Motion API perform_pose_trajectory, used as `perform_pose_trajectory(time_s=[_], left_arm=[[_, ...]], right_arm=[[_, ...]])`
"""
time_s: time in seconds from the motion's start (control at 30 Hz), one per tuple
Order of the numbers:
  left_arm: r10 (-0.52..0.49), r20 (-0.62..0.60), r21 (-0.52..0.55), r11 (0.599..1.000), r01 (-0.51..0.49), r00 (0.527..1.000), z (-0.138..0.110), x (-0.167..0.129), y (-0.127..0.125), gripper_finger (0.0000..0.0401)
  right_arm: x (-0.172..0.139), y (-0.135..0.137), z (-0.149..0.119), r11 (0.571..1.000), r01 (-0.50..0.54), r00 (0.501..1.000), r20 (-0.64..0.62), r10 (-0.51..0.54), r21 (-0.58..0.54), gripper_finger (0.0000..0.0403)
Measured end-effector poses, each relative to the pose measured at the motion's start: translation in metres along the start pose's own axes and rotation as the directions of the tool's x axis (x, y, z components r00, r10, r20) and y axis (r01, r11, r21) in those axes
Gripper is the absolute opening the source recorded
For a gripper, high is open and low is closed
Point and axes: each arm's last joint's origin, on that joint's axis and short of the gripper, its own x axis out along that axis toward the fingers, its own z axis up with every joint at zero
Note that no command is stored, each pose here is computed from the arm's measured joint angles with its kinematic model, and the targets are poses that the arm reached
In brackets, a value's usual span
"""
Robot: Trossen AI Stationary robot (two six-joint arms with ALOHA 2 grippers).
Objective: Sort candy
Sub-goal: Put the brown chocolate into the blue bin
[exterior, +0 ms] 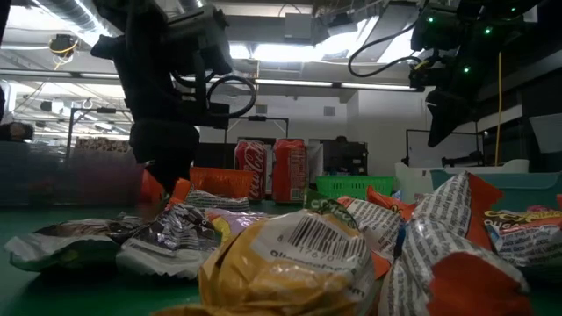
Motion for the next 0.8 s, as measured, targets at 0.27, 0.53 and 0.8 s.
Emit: perform_pose_trajectory(time_s=[0.27, 0.53, 0.8], left_arm=[[-0.032, 0.028, -0.014, 0.999, 0.032, 0.999, 0.007, -0.003, -0.003, 0.0027], [-0.126, 0.2, -0.062, 0.988, 0.141, 0.972, 0.031, -0.01, -0.012, 0.0026], [-0.226, 0.528, -0.105, 0.939, 0.327, 0.819, 0.064, -0.025, -0.022, 0.0026]], right_arm=[[-0.011, -0.001, 0.003, 0.996, -0.077, 0.996, 0.033, 0.079, -0.051, 0.0179], [-0.039, 0.004, 0.029, 0.883, -0.458, 0.859, 0.207, 0.469, -0.099, 0.0179], [-0.046, 0.024, 0.05, 0.713, -0.652, 0.64, 0.318, 0.7, -0.258, 0.0179]])
